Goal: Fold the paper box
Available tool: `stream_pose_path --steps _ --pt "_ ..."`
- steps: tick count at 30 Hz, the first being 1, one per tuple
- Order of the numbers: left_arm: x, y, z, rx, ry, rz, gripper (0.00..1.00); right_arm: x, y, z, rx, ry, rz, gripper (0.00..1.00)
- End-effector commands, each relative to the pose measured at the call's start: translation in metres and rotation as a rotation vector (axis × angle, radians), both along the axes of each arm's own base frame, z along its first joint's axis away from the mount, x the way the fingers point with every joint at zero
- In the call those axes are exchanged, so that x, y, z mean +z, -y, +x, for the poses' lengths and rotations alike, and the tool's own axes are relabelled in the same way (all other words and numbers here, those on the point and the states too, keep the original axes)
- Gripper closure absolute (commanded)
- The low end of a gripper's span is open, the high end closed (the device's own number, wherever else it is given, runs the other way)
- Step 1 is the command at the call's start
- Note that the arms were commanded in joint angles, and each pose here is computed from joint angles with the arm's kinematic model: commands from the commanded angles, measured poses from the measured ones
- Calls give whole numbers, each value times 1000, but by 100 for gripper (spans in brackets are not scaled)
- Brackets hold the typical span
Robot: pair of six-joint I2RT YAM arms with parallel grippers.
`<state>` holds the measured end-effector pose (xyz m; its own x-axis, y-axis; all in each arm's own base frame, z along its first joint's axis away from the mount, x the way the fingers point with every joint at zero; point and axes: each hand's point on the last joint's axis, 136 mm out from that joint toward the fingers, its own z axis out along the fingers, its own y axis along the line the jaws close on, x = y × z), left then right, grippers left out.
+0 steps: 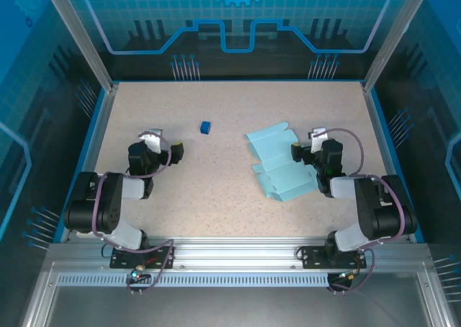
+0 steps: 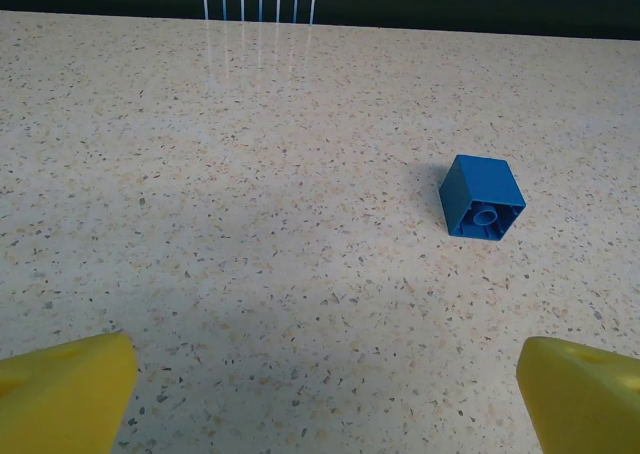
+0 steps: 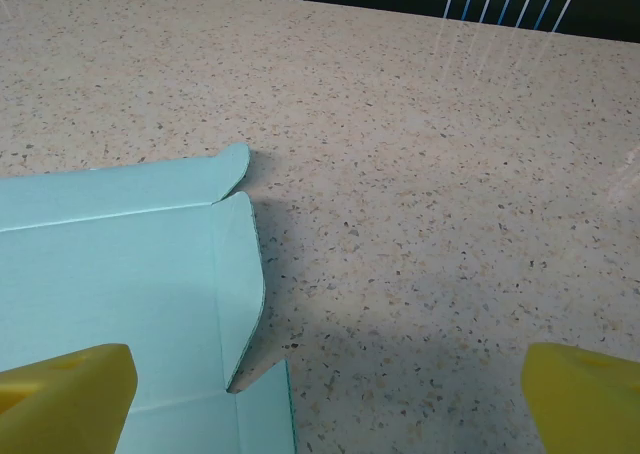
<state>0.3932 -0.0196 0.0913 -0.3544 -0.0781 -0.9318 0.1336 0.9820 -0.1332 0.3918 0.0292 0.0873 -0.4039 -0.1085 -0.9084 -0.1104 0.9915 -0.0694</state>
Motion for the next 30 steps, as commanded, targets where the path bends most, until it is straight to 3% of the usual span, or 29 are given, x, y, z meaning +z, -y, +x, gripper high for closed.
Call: stream_pose_path --steps 1,26,30 --pt "5 2 0 -18 27 -14 1 6 0 5 2 20 16 0" --pt "6 -2 1 8 25 -17 1 6 1 5 3 20 15 0" --pt "22 -7 -2 42 28 -17 1 16 5 6 -29 17 13 0"
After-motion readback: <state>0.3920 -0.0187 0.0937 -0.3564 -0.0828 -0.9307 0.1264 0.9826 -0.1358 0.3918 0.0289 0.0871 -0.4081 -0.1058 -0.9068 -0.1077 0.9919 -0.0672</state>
